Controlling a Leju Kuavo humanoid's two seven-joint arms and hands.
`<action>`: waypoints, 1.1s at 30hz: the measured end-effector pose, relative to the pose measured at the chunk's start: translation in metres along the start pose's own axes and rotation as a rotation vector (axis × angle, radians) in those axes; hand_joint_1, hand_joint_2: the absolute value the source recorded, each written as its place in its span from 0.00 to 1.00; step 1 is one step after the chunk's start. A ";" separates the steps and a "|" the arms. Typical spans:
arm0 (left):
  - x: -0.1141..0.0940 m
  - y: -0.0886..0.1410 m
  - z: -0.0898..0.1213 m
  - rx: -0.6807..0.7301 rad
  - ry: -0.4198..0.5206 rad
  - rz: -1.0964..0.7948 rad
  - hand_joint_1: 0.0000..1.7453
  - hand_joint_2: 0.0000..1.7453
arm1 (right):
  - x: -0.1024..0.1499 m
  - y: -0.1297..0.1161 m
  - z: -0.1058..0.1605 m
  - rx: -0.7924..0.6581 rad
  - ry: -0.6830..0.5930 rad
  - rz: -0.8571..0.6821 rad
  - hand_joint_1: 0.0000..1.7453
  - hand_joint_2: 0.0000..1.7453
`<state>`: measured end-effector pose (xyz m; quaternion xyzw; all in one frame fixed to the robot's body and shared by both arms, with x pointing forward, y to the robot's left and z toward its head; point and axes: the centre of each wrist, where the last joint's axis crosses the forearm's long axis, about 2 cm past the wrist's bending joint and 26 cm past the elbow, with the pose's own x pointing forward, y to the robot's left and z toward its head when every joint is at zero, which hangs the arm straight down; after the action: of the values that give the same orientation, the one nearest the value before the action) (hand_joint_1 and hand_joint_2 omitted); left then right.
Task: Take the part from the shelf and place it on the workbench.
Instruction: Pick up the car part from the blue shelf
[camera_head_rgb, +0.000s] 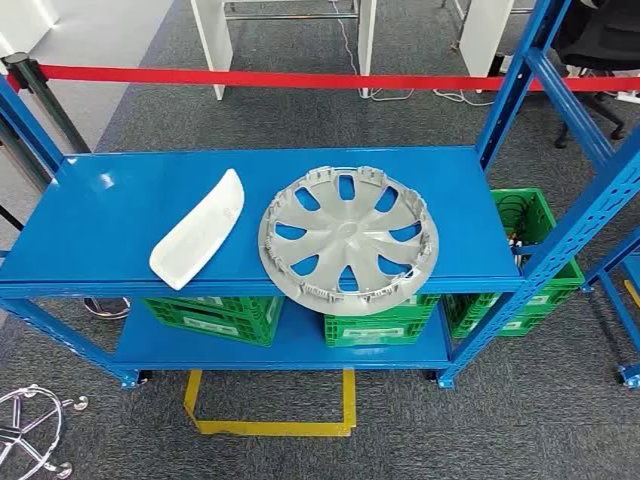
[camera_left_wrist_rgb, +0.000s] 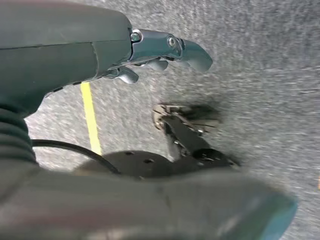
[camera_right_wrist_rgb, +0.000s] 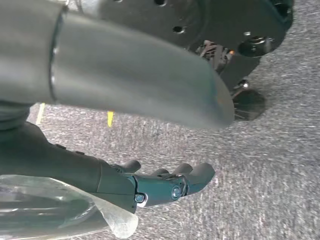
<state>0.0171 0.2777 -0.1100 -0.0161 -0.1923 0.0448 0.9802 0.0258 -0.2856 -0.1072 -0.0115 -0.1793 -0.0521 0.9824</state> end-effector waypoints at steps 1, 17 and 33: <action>0.000 -0.001 0.000 -0.001 -0.005 0.005 0.00 0.00 | 0.000 0.000 0.000 -0.003 -0.003 -0.004 0.00 0.00; 0.014 -0.020 -0.004 -0.160 -0.181 0.245 0.00 0.00 | 0.000 0.005 0.002 -0.029 -0.041 -0.079 0.00 0.00; 0.049 -0.034 -0.009 -0.319 -0.477 0.563 0.00 0.00 | -0.018 0.011 0.010 -0.055 -0.029 -0.195 0.00 0.00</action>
<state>0.0682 0.2479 -0.0987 -0.2092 -0.4070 0.2837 0.8426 0.0069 -0.2720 -0.1038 -0.0214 -0.1925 -0.1524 0.9692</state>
